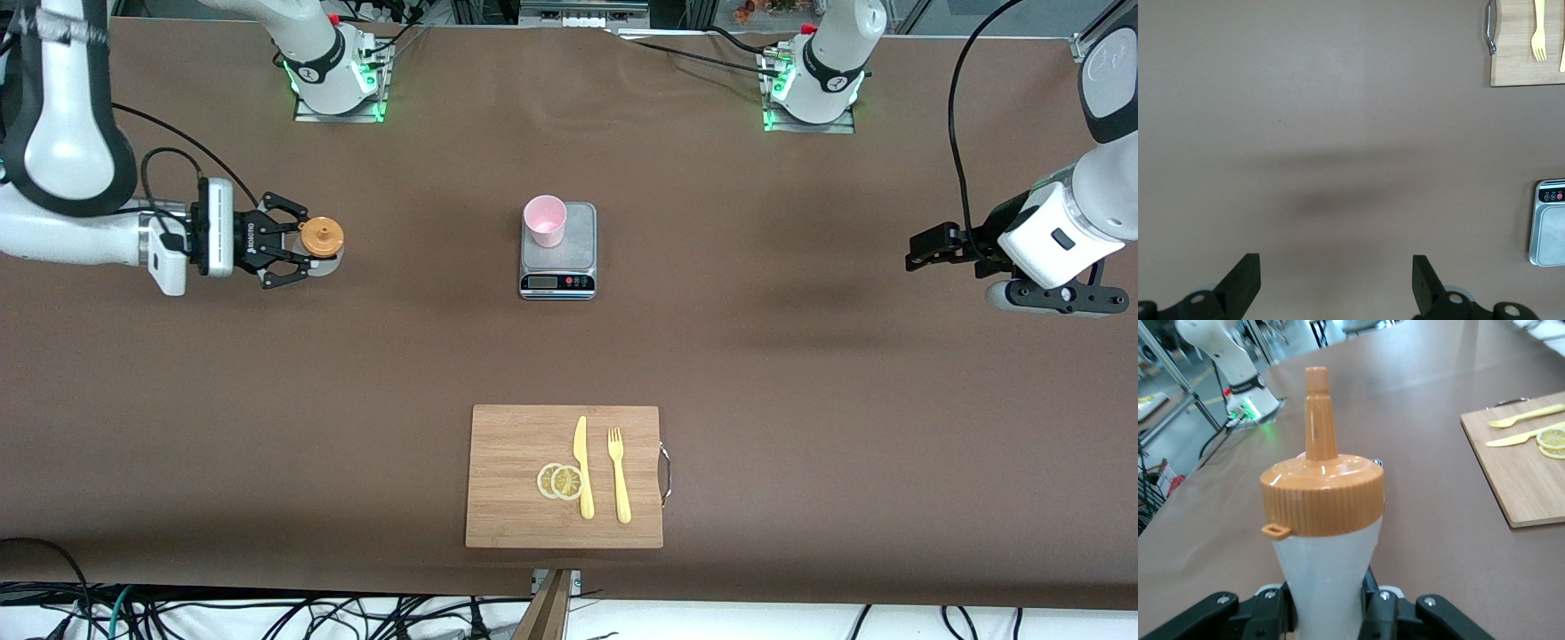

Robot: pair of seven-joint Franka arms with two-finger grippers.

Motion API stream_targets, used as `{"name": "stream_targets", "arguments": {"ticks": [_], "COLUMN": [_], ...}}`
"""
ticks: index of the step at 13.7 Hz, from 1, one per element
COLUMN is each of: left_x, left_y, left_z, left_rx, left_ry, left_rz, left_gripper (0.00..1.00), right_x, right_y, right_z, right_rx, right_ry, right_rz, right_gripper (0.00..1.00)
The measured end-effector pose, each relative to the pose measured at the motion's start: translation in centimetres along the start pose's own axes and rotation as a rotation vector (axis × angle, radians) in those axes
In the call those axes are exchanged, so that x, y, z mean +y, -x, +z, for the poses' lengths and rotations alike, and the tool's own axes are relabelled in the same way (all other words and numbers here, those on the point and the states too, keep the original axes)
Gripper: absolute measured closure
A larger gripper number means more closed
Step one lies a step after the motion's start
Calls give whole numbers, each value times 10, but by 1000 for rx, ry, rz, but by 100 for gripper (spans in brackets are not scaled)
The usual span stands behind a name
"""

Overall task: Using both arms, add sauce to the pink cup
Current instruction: 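Lower the bottle upright onto the table with the right gripper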

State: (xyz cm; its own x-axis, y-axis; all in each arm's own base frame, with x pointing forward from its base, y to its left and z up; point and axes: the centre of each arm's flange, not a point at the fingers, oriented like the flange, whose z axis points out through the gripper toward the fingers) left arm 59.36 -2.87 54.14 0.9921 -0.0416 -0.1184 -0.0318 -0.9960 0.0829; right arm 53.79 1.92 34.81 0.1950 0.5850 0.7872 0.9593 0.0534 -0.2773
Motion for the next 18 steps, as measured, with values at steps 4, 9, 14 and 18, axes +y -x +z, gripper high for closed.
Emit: {"name": "stream_targets", "arguments": {"ticks": [4,9,14,18], "left_x": [0,0,1,1], "left_y": [0,-1,-1,-1], "left_z": [0,0,0,0], "left_rx": [0,0,1,1], "left_ry": [0,0,0,0], "left_rz": [0,0,1,1], "left_gripper": [0,0,0,0], "right_x": [3,19,38,43], "right_y": [86,169,229,226], "right_z": [-5,19,29,29], "right_rx": [129,262,348,344], "right_ry": [-50,-110,-104,-109], "right_rz": [-49,-115,-173,-203], "right_gripper": [66,66,66,66]}}
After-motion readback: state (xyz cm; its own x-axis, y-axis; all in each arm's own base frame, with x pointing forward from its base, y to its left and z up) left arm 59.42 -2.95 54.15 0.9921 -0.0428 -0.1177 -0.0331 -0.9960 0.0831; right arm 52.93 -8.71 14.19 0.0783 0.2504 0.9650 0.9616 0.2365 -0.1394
